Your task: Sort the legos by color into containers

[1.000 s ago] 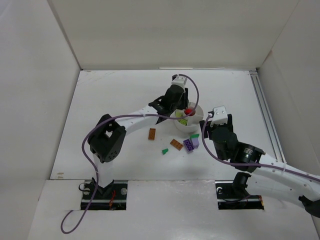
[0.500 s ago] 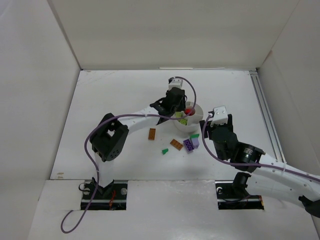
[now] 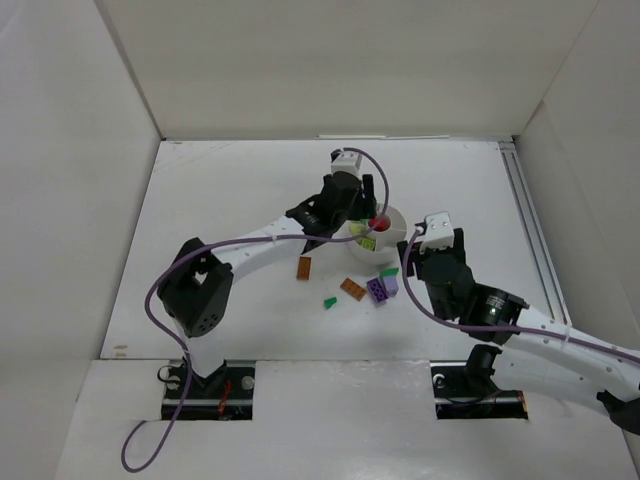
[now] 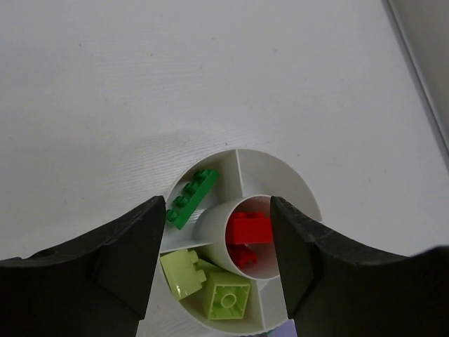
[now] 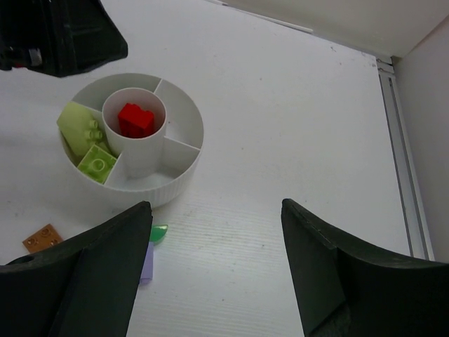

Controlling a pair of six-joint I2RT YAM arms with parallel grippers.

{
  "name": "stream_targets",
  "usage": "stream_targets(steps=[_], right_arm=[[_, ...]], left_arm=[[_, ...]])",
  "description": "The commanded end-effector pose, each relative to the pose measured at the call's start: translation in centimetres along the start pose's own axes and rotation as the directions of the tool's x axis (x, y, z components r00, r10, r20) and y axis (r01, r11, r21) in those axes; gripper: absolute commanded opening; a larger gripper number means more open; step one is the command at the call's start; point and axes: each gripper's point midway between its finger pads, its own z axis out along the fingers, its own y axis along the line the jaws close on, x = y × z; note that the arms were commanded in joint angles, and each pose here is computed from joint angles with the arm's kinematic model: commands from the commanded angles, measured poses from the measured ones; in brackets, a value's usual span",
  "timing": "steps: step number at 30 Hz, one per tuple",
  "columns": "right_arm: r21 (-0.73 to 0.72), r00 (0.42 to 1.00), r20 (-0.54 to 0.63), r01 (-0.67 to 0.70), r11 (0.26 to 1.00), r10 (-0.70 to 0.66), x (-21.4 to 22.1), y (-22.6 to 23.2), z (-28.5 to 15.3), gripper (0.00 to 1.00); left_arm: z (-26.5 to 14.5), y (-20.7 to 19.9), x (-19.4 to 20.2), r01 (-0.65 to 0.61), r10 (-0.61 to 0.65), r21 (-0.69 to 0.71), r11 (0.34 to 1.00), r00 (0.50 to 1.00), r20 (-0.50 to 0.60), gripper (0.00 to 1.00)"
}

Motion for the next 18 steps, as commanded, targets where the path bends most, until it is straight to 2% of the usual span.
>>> stream_targets(steps=[1, 2, 4, 5, 7, 9, 11, 16, 18], right_arm=[[-0.027, 1.000, 0.024, -0.020, 0.999, 0.020, -1.2, 0.3, -0.2, 0.79], [-0.073, 1.000, 0.016, 0.003, 0.997, -0.002, -1.0, 1.2, -0.1, 0.79], [-0.163, 0.997, 0.018, 0.078, 0.983, -0.076, -1.1, 3.0, 0.1, 0.81], [-0.280, 0.994, 0.022, 0.109, 0.954, -0.107, -0.8, 5.3, -0.1, 0.81], [-0.402, 0.985, 0.038, 0.167, 0.900, -0.166, -1.0, 8.0, -0.3, 0.81], [-0.532, 0.961, 0.040, 0.253, 0.808, -0.274, 0.5, 11.4, -0.2, 0.79], [-0.617, 0.931, 0.055, 0.316, 0.721, -0.361, 1.4, 13.9, 0.0, 0.78], [-0.767, 0.910, 0.128, 0.343, 0.542, -0.395, 2.8, 19.8, -0.4, 0.78], [-0.788, 0.879, 0.139, 0.377, 0.486, -0.457, 4.7, 21.3, 0.1, 0.78]], left_arm=[[-3.4, -2.2, -4.8, 0.021, -0.030, 0.083, 0.996, 0.993, 0.110, 0.58], [-3.9, -1.7, -5.1, 0.023, -0.031, 0.066, 0.998, 0.992, 0.120, 0.58], [-5.1, -1.1, -5.4, 0.035, -0.042, 0.052, 0.998, 0.990, 0.131, 0.66], [-6.7, -0.6, -7.3, 0.062, -0.071, 0.060, 0.996, 0.983, 0.172, 0.74], [-8.2, 0.9, -7.7, 0.109, -0.114, 0.040, 0.993, 0.979, 0.169, 1.00], [-10.5, 3.2, -8.2, 0.158, -0.158, 0.014, 0.987, 0.971, 0.182, 1.00], [-13.1, 5.2, -6.8, 0.178, -0.169, -0.042, 0.983, 0.972, 0.164, 1.00], [-18.6, 10.8, -3.3, 0.333, -0.299, -0.178, 0.926, 0.934, 0.194, 1.00], [-21.3, 12.7, -1.4, 0.373, -0.334, -0.208, 0.904, 0.921, 0.200, 1.00]])
